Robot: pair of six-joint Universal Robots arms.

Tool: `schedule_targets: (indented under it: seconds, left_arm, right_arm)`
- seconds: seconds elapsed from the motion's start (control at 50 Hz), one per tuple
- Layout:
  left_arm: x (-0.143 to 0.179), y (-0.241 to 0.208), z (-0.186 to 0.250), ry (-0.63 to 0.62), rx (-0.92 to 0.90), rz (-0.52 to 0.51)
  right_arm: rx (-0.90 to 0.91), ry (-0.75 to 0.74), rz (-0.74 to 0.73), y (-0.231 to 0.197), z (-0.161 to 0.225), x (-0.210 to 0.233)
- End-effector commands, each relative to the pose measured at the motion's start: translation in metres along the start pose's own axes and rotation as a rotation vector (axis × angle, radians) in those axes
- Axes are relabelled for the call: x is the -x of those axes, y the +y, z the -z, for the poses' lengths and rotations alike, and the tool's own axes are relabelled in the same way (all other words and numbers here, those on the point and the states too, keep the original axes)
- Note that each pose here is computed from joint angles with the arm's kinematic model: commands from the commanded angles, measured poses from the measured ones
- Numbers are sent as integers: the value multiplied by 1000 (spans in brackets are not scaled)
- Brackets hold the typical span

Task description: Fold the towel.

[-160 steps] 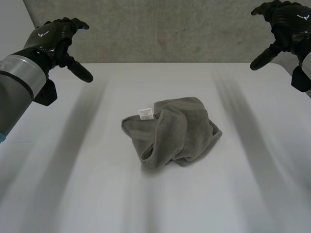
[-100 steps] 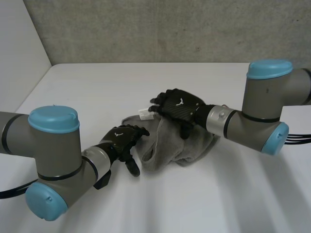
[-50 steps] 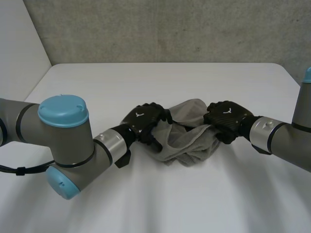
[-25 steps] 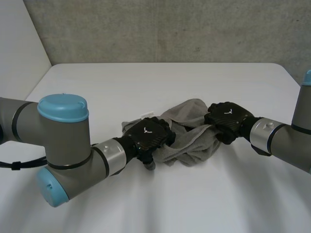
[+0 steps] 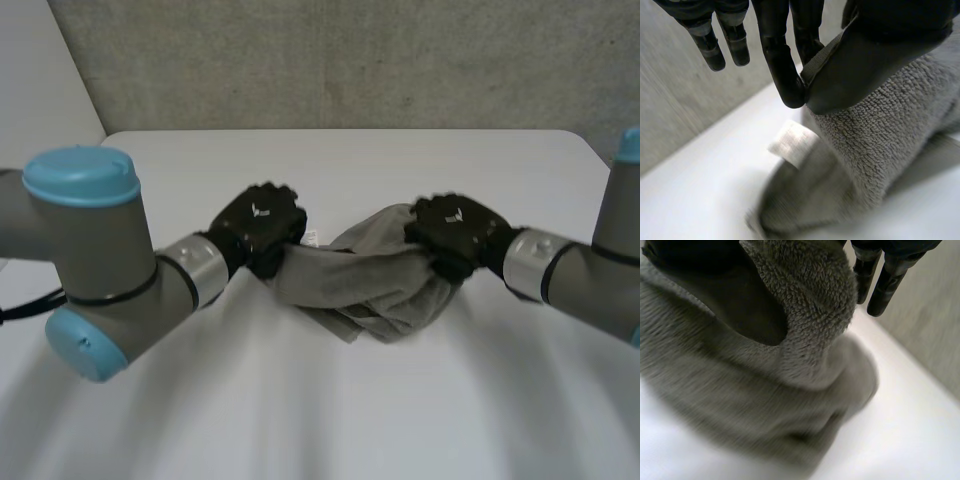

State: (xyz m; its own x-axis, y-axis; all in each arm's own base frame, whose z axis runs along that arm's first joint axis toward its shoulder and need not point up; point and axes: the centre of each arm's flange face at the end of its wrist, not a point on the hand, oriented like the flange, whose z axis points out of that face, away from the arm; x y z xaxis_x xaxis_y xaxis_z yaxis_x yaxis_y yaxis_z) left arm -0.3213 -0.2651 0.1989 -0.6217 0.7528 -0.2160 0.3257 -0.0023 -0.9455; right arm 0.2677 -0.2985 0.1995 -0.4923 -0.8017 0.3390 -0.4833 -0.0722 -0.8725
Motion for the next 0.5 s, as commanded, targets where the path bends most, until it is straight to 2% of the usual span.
schedule_targets:
  seconds: [0.02,0.04,0.06,0.08,0.1,0.12,0.14,0.16,0.18,0.2,0.22,0.24,0.26,0.3,0.32,0.36,0.38,0.4,0.42,0.44,0.46,0.48,0.5]
  left_arm:
    - [32,-64,-25,-97,-296,-92]
    - [40,-84,-26,-137,-391,-133]
    - [40,-84,-26,-137,-392,-134]
    - [48,-105,-25,-186,-495,-160]
    - [49,-105,-25,-186,-496,-160]
    - [56,-130,-17,-253,-610,-189]
    - [66,-159,-1,-341,-739,-209]
    - [66,-159,-1,-342,-740,-209]
    - [77,-186,21,-437,-856,-208]
    - [87,-206,43,-507,-953,-200]
    - [87,-207,43,-508,-954,-200]
    - [98,-212,57,-550,-987,-191]
    - [98,-212,58,-551,-987,-191]
    - [109,-199,64,-536,-936,-184]
    - [109,-199,64,-536,-936,-184]
    - [100,-168,53,-437,-809,-181]
    - [100,-168,53,-436,-808,-181]
    - [94,-148,48,-384,-730,-167]
    - [94,-148,48,-384,-729,-167]
    - [86,-125,44,-333,-643,-147]
    - [77,-103,40,-287,-563,-118]
    - [77,-103,40,-287,-562,-118]
    - [69,-82,39,-256,-490,-89]
  right_arm:
    - [-340,73,416,-75,-22,-36]
    - [-446,149,504,-101,-25,-45]
    - [-447,149,505,-102,-25,-45]
    - [-563,234,572,-129,-24,-48]
    - [-564,235,573,-130,-24,-48]
    - [-678,328,591,-156,-16,-55]
    - [-799,420,563,-183,1,-68]
    - [-800,421,563,-183,1,-68]
    - [-883,439,485,-197,18,-77]
    - [-904,406,379,-199,30,-82]
    - [-905,406,378,-199,31,-82]
    - [-894,354,268,-192,35,-88]
    - [-894,354,267,-192,35,-89]
    - [-790,251,144,-166,33,-88]
    - [-790,251,144,-166,33,-88]
    - [-621,131,98,-136,30,-68]
    - [-620,131,98,-136,30,-67]
    - [-549,101,108,-123,31,-59]
    - [-471,97,131,-109,31,-52]
    - [-471,97,131,-108,31,-52]
    - [-397,87,166,-94,31,-44]
    - [-396,87,166,-94,31,-44]
    - [-324,70,200,-79,31,-34]
